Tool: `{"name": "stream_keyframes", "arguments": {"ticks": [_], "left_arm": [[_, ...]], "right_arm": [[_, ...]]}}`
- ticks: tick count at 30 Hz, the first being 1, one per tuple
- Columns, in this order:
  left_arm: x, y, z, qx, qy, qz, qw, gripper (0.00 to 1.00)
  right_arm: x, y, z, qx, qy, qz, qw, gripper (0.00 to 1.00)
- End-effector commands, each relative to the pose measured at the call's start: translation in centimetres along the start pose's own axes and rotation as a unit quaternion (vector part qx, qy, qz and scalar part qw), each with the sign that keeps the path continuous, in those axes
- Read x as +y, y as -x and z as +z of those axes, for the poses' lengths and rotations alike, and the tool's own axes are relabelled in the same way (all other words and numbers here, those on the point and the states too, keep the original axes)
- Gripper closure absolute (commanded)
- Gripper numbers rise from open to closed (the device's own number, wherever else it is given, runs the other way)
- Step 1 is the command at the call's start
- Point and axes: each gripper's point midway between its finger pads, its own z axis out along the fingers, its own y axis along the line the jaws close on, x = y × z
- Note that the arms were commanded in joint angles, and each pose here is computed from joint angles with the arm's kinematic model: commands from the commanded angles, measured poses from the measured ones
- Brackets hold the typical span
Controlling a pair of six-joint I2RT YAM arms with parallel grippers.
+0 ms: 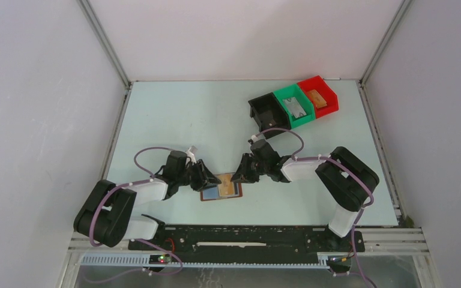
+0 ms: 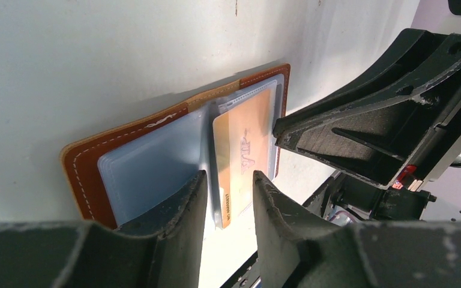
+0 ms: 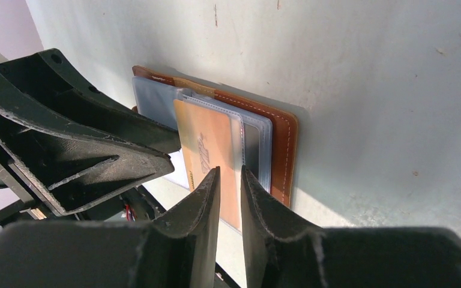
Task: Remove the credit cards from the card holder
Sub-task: Remove the credit card from the card holder.
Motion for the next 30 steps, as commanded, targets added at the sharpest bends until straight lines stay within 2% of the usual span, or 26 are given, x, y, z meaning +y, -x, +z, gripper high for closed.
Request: {"name": "stream_keyframes", "arguments": {"ticks": [1,14,30], "left_arm": [[0.4,-0.6,0.0,0.005,0.000,-0.003,1.000,0.62],[0.5,-0.7,-0.1,0.006,0.000,-0.004,1.000,0.63],[0.5,-0.7,-0.1,0.006,0.000,-0.003,1.000,0.64]], "right_arm": [[1.1,0.4,0.4,-0.004,0.012,-0.012,1.000,0.73],[2.6,1.5,-1.0,-0.035,0.021,-0.023,0.999,0.73],[1.7,0.3,0.6,-0.006,0.012,-0.021,1.000,0.73]]}}
